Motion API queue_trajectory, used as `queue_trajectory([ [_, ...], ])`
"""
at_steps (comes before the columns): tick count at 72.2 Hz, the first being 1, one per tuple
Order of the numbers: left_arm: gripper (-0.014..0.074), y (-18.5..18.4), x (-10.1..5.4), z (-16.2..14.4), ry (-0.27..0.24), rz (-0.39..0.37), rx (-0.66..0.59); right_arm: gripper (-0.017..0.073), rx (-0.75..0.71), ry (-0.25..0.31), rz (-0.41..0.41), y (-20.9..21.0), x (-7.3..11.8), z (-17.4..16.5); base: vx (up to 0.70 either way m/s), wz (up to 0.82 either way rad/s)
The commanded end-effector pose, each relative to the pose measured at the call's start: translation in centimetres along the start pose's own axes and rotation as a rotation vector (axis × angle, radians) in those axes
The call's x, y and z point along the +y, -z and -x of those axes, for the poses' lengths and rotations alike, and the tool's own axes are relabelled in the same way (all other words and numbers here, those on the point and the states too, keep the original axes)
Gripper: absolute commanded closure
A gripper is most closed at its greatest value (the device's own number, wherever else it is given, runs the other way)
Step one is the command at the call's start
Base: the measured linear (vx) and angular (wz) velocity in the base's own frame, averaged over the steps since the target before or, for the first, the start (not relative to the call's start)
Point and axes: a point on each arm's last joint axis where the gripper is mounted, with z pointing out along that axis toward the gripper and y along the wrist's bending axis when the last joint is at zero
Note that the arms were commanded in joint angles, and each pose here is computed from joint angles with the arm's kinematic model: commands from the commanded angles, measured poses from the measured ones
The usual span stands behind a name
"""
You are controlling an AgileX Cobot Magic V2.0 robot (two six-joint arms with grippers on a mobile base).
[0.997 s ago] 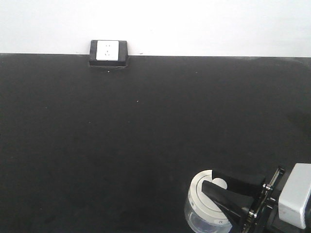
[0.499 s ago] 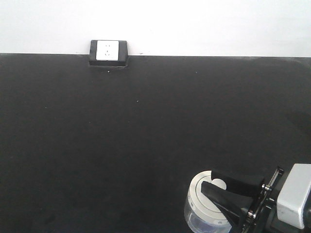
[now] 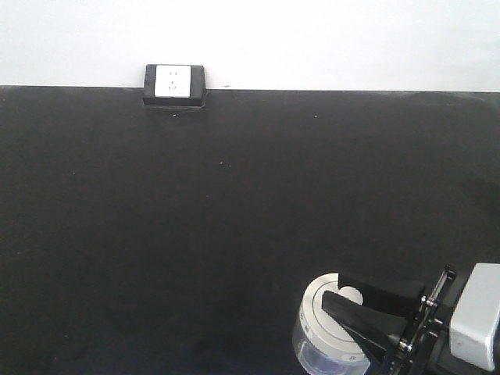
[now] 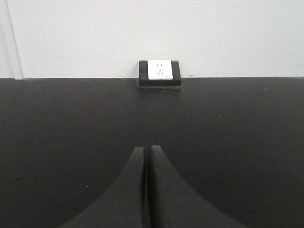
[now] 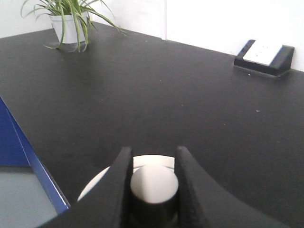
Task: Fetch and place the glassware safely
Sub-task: 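Hold the jar above the black countertop near the wall socket, then extend the right arm forward over the countertop carrying the jar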
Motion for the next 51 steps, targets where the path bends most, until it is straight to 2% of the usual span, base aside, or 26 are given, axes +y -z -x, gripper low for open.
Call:
queue_trajectory([
  [1,0.0601,0.2,-0.1,1.5,0.014,-0.006,-0.088,0.056,-0.13,-0.022,0.061,-0.1,0.5,2.0,0.0,0.0],
  [8,0.0601,0.2,-0.1,1.5,0.014,-0.006,-0.088,0.056,-0.149,-0.071,0.036,-0.1,0.2,2.3,0.0,0.0],
  [15,0.0601,0.2,-0.1,1.5,0.014,-0.006,-0.088,0.056,-0.145,-0.104,-0.033,-0.4,-0.5,2.9,0.0,0.0],
  [19,0.0601,0.2,-0.1,1.5,0.014,-0.006,-0.088,0.056,-0.128,-0.083,-0.074,-0.9,-1.0,3.5,0.0,0.0],
  [24,0.0601,0.2,-0.1,1.5,0.014,-0.006,-0.088,0.056,-0.107,-0.026,-0.105,-1.7,-1.5,4.1,0.0,0.0],
  [40,0.0601,0.2,-0.1,1.5,0.014,-0.006,-0.088,0.056,-0.085,0.075,-0.118,-5.4,-2.7,6.0,0.0,0.0],
  [45,0.0601,0.2,-0.1,1.5,0.014,-0.006,-0.088,0.056,-0.071,0.08,-0.138,-7.0,-3.4,6.1,0.0,0.0],
  [51,0.0601,0.2,-0.1,1.5,0.014,-0.006,-0.088,0.056,-0.067,0.033,-0.172,-8.9,-4.4,5.8,0.0,0.0],
])
